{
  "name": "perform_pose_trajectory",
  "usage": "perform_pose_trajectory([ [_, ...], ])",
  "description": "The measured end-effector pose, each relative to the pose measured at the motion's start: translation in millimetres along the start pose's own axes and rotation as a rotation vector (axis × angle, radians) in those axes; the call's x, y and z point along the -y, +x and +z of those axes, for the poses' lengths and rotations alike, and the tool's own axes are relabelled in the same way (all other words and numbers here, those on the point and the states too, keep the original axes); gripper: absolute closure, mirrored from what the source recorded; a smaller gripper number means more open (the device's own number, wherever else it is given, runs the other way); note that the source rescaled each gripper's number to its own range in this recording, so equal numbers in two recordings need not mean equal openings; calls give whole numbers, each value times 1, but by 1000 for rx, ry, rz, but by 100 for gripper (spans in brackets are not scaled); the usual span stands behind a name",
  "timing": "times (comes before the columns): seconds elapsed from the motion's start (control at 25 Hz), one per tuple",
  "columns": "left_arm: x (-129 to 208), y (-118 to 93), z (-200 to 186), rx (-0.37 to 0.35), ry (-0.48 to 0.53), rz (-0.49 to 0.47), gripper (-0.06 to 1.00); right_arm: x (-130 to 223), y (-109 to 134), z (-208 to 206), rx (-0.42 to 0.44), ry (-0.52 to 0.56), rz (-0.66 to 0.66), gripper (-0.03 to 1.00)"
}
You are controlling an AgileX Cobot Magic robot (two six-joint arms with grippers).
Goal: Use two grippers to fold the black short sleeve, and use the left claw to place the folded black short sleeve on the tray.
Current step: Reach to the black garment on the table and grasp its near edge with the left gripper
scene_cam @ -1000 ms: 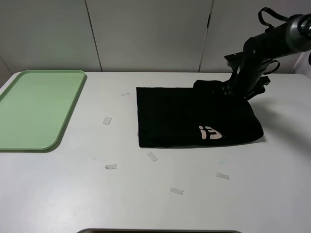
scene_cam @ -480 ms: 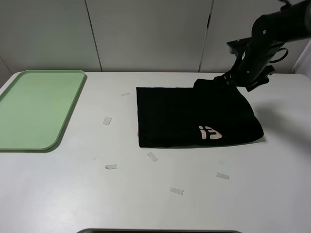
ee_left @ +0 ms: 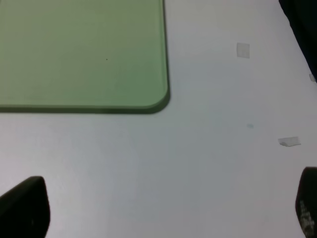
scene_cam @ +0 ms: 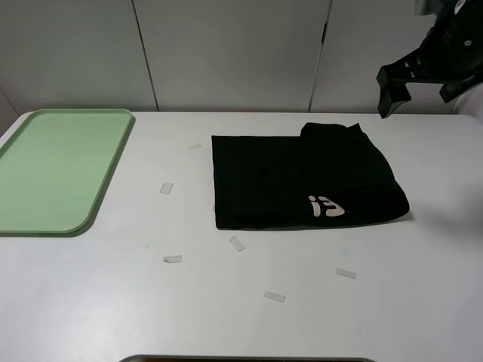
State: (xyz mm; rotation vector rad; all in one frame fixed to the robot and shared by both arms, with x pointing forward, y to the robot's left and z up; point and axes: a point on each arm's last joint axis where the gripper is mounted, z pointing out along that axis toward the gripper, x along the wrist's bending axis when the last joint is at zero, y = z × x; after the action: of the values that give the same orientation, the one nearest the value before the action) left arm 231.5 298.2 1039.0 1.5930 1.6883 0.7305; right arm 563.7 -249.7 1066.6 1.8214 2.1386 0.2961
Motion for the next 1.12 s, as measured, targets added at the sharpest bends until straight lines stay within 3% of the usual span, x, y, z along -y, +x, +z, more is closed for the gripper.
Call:
perform_pose_trajectory([
  [0.28, 0, 0, 0, 0, 0, 0, -5, 60, -1, -19, -11, 122, -4, -3],
  [0.48, 0, 0, 0, 0, 0, 0, -5, 115, 1, -33, -54, 128, 2, -3],
  [0.72, 0, 0, 0, 0, 0, 0, -5, 173, 2, -52, -88, 51, 11, -3],
  [1.12, 0, 0, 0, 0, -1, 0, -5, 245, 0, -83, -104, -228, 32, -3],
])
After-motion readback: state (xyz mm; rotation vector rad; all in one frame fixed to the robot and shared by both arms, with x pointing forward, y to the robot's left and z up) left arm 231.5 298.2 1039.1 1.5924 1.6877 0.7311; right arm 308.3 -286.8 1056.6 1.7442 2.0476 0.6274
